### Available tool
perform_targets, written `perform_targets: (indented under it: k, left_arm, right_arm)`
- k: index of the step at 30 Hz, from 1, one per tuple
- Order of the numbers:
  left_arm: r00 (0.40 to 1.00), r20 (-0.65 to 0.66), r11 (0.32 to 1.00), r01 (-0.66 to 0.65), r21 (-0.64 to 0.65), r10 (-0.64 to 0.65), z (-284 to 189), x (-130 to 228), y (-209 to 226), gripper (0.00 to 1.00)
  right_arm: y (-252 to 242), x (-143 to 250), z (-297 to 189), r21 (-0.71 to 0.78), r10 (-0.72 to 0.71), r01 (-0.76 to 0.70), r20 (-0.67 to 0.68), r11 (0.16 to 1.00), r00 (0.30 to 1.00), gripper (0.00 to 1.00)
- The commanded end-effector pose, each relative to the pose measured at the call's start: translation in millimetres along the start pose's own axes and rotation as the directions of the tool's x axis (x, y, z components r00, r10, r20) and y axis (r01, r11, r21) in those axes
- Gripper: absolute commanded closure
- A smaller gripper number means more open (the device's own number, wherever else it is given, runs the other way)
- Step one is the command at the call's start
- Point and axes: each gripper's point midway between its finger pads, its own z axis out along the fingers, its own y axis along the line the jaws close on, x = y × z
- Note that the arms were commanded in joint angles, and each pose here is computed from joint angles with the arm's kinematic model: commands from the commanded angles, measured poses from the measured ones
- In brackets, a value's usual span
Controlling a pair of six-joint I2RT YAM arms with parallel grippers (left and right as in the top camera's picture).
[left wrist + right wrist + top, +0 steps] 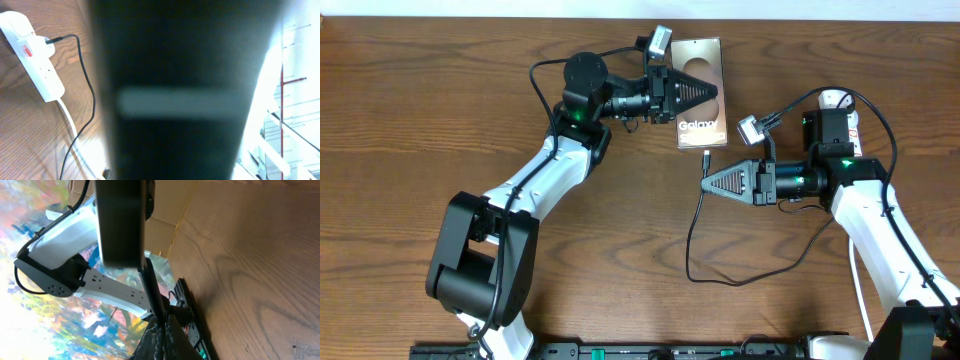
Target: Plug charger to phone and switch on socket
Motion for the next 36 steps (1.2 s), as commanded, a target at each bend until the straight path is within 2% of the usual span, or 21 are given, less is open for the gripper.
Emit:
perform_targets:
  k: [1, 36]
  left_arm:
    - [0.996, -0.032, 0.996, -0.087, 0.024, 0.088, -1.6, 4.5, -16.9, 0.93]
    - [0.993, -0.053, 0.994, -0.108, 0.032, 0.109, 3.8, 11.0, -18.1, 0.93]
  right_arm:
    - [1.9, 0.9, 1.3, -0.010, 0.011, -0.011, -0.005, 1.000, 1.000, 0.99]
    - [2.4, 3.8, 6.7, -0.009, 0.008, -0.008, -0.023, 1.000, 1.000, 0.99]
